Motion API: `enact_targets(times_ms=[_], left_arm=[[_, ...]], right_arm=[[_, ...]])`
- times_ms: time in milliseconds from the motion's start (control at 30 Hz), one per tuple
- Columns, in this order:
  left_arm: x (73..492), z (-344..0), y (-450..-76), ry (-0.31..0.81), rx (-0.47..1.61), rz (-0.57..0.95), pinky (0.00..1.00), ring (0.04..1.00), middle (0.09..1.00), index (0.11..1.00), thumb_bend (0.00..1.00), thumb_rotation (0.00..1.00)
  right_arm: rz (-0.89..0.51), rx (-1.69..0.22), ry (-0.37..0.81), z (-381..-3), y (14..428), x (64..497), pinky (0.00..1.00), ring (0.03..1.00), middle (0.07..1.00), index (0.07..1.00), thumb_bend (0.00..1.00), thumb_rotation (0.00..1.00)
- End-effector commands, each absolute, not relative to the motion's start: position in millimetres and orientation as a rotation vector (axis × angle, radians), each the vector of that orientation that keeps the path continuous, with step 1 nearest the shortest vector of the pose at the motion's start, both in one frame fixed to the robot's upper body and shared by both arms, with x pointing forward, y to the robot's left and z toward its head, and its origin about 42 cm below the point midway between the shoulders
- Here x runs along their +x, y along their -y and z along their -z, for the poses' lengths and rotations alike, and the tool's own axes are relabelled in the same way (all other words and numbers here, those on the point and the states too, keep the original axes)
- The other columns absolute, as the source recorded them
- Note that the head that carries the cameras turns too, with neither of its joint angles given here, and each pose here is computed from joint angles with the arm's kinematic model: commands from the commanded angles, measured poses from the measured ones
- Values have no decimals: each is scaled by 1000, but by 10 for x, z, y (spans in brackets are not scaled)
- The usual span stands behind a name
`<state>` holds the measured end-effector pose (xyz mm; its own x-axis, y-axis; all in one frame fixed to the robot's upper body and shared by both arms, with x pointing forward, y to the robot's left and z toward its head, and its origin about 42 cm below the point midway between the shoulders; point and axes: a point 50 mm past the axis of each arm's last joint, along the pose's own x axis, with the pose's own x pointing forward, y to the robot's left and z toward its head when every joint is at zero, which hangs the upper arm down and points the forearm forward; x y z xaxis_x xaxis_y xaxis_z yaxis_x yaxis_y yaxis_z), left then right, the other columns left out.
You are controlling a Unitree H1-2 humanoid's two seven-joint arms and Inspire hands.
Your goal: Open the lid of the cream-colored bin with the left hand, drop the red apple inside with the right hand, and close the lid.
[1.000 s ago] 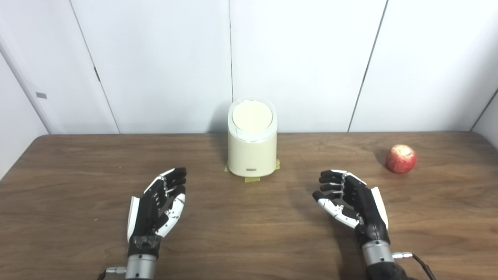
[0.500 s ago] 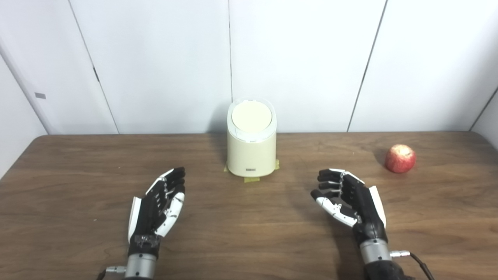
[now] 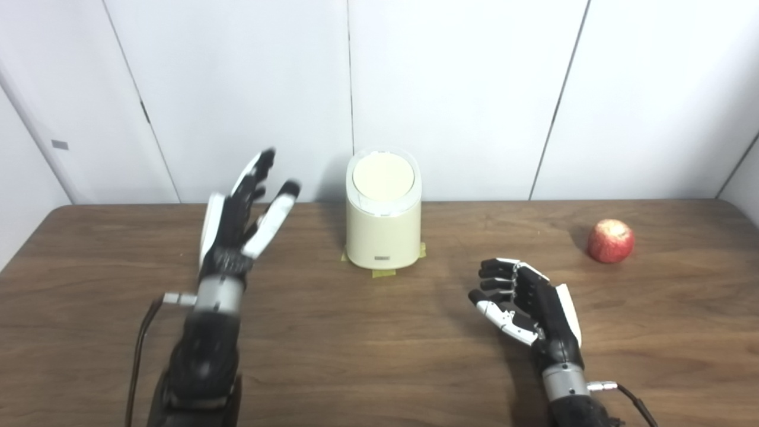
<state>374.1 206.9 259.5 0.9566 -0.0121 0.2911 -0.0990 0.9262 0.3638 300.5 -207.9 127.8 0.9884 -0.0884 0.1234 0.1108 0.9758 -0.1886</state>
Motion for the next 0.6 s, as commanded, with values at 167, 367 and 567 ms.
enact_targets(times_ms=[167, 367, 567], left_arm=[[4174, -3333, -1714, 359, 551, -14, 854, 976, 996, 998, 949, 657], [4480, -3433, -1484, 320, 806, 21, 982, 1000, 1000, 1000, 996, 607], [4724, -3428, -1297, 202, 835, 69, 1000, 1000, 1000, 1000, 917, 689]], right_arm=[[96, -188, 204, -1462, 2057, 3068, 512, 611, 639, 621, 352, 186], [98, -198, 202, -1459, 2052, 3074, 511, 612, 640, 622, 345, 198], [97, -189, 197, -1435, 2067, 3080, 510, 612, 640, 619, 358, 210]])
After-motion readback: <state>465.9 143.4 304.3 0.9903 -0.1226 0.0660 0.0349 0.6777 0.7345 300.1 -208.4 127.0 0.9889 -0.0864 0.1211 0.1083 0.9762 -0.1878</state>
